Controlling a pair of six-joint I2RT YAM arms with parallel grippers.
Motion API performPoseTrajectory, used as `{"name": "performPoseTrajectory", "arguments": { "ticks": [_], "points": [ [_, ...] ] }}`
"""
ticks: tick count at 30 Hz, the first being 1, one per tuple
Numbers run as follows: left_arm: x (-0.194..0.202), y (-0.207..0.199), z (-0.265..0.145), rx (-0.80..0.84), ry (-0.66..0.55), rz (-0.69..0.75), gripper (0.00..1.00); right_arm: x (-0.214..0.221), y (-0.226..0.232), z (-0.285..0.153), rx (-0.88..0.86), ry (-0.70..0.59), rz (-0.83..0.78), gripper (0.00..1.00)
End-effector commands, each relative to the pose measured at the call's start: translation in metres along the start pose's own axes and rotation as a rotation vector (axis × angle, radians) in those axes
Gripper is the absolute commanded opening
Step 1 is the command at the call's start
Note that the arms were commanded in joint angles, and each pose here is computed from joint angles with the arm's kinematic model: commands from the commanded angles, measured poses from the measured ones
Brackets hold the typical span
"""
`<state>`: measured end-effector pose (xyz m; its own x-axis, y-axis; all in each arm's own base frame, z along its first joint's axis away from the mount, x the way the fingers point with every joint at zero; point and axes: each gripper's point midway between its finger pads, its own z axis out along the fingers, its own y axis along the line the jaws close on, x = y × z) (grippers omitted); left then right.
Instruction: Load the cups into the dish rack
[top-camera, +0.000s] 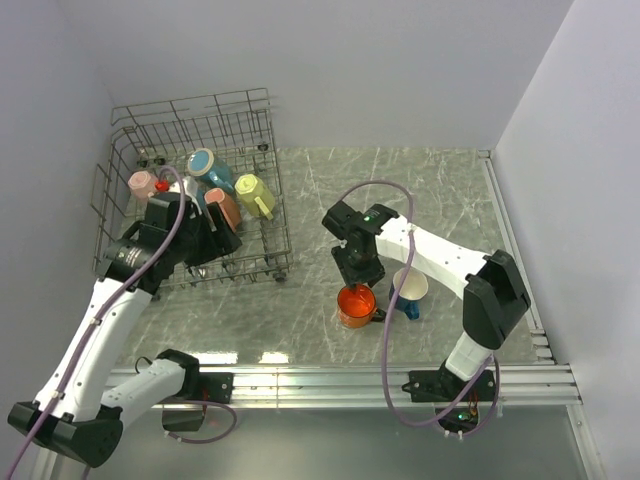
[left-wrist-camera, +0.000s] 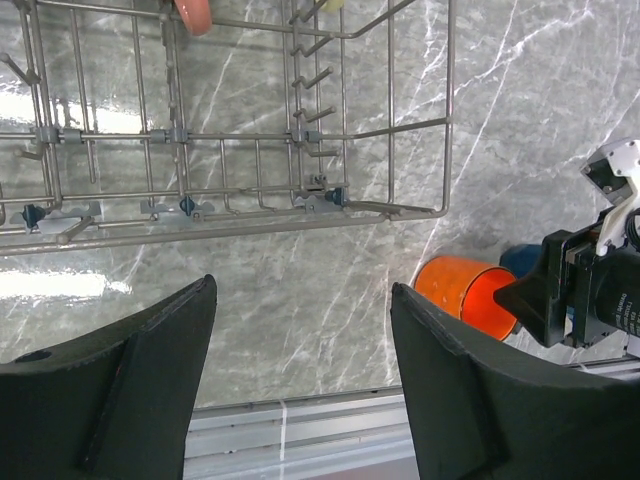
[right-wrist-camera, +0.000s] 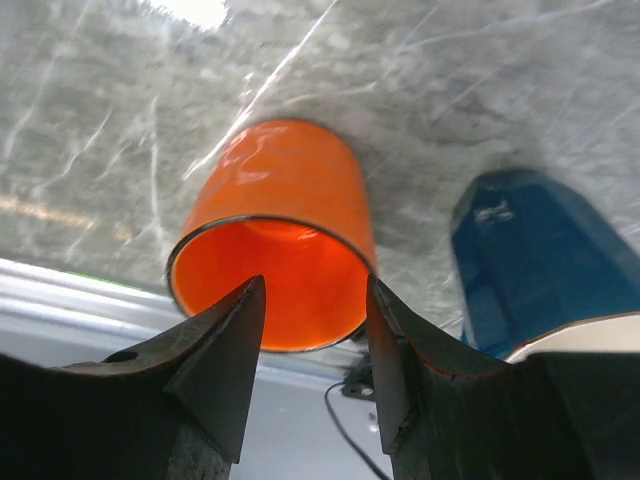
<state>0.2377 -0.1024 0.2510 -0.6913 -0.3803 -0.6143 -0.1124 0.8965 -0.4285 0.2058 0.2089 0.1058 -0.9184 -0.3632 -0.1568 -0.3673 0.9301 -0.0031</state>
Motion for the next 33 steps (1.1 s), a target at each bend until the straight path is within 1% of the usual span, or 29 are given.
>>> {"name": "performPoseTrajectory", "arguments": {
  "ticks": [1, 3, 6, 10, 13, 14, 17, 18, 21, 24, 25, 31, 32, 33],
  "points": [
    [-0.012, -0.009, -0.001, 0.02, -0.035, -0.003, 0.76, -0.01, -0.015, 0.003, 0.098, -0.027, -0.028, 0.52],
    [-0.013, -0.005, 0.005, -0.003, -0.033, -0.007, 0.75, -0.02, -0.019, 0.004, 0.139, -0.039, -0.045, 0.52],
    [-0.015, -0.003, 0.014, -0.045, -0.016, -0.028, 0.74, -0.027, -0.018, 0.008, 0.149, -0.04, -0.058, 0.53],
    [-0.022, -0.012, 0.023, -0.034, -0.005, -0.077, 0.73, -0.021, -0.015, 0.021, 0.152, 0.0, -0.036, 0.53],
    [-0.027, -0.017, 0.036, -0.053, 0.013, -0.118, 0.71, -0.018, 0.0, 0.029, 0.071, 0.012, -0.019, 0.52],
    [-0.03, -0.02, 0.042, -0.064, 0.021, -0.139, 0.7, -0.015, 0.011, 0.03, 0.003, 0.027, -0.017, 0.51],
    [-0.038, -0.025, 0.053, -0.087, 0.035, -0.161, 0.67, -0.012, 0.031, 0.031, -0.106, 0.037, -0.025, 0.45],
    [-0.039, -0.025, 0.055, -0.098, 0.042, -0.163, 0.67, -0.011, 0.033, 0.031, -0.123, 0.038, -0.031, 0.39],
    [-0.049, -0.028, 0.06, -0.123, 0.046, -0.167, 0.66, -0.008, 0.041, 0.029, -0.177, 0.042, -0.036, 0.29],
    [-0.059, -0.036, 0.061, -0.114, 0.041, -0.146, 0.66, -0.003, 0.045, 0.033, -0.207, 0.062, -0.036, 0.19],
    [-0.063, -0.038, 0.062, -0.107, 0.033, -0.136, 0.66, -0.002, 0.047, 0.037, -0.21, 0.069, -0.036, 0.17],
    [-0.06, -0.034, 0.073, -0.085, 0.027, -0.036, 0.65, -0.01, 0.057, 0.055, -0.229, 0.091, -0.001, 0.15],
    [-0.062, -0.035, 0.068, -0.067, 0.001, -0.029, 0.66, -0.012, 0.058, 0.055, -0.229, 0.086, 0.004, 0.13],
    [-0.06, -0.033, 0.068, -0.06, -0.006, -0.033, 0.66, -0.015, 0.059, 0.056, -0.225, 0.078, 0.011, 0.08]
  ]
}}
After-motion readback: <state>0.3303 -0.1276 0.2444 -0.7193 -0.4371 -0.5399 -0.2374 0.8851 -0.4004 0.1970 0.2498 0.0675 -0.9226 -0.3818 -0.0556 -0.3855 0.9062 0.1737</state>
